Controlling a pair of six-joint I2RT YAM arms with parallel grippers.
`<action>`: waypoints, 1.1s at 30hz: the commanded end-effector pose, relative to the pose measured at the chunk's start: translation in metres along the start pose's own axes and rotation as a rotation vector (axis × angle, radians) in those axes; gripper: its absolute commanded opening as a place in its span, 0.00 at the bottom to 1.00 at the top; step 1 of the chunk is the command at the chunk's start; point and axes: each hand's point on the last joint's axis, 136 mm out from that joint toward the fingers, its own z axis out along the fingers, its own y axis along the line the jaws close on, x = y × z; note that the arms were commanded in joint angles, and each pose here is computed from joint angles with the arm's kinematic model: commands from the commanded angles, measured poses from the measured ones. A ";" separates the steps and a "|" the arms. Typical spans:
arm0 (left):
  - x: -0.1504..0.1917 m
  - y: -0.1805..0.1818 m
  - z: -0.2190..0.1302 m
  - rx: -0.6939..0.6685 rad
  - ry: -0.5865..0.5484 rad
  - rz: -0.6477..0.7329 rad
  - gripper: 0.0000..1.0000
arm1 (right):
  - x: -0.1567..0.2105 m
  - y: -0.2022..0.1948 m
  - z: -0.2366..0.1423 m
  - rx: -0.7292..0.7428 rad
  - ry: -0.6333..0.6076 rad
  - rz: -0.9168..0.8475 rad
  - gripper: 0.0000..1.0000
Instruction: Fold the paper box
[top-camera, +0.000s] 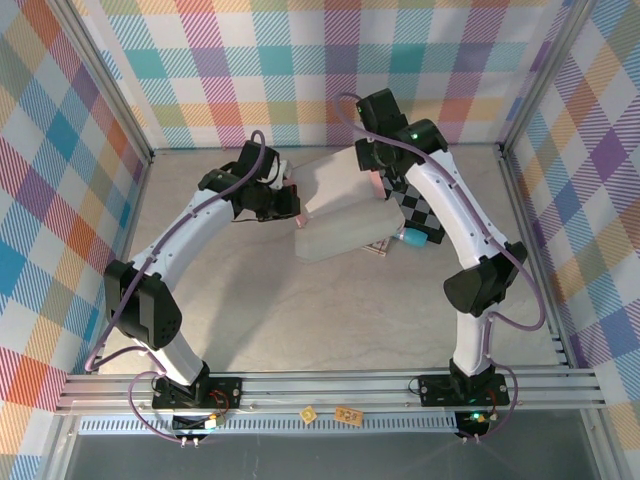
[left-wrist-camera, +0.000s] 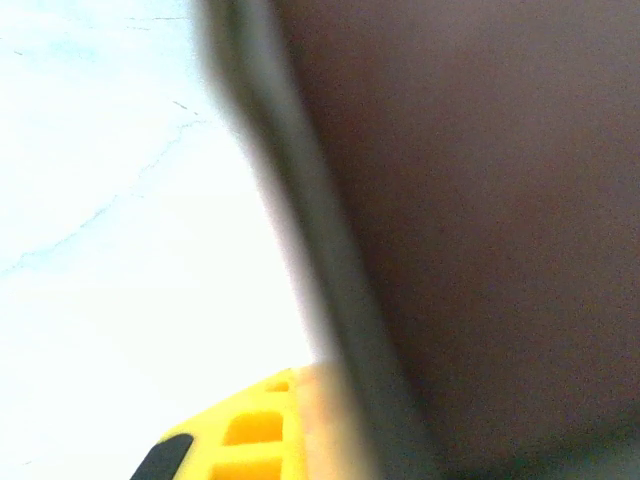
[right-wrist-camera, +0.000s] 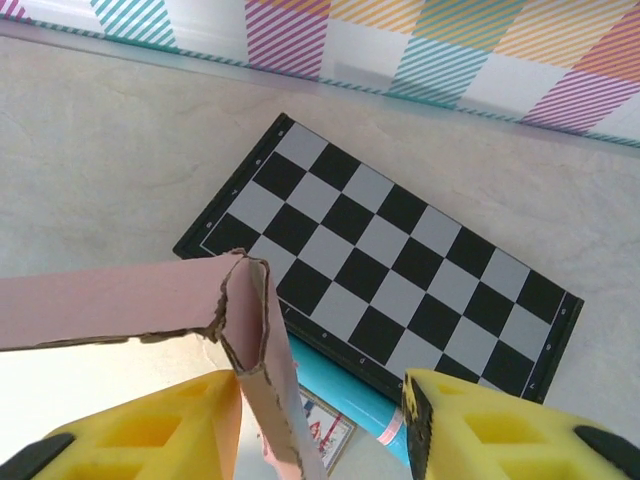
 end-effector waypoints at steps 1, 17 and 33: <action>0.002 -0.008 -0.009 0.007 0.001 0.015 0.00 | 0.003 0.000 0.001 -0.011 0.020 0.011 0.46; 0.002 -0.011 -0.005 0.017 0.020 0.016 0.00 | 0.044 0.004 0.013 -0.067 0.074 -0.036 0.28; 0.000 -0.012 -0.006 0.008 0.041 0.008 0.00 | 0.040 -0.023 0.022 0.162 0.081 -0.079 0.06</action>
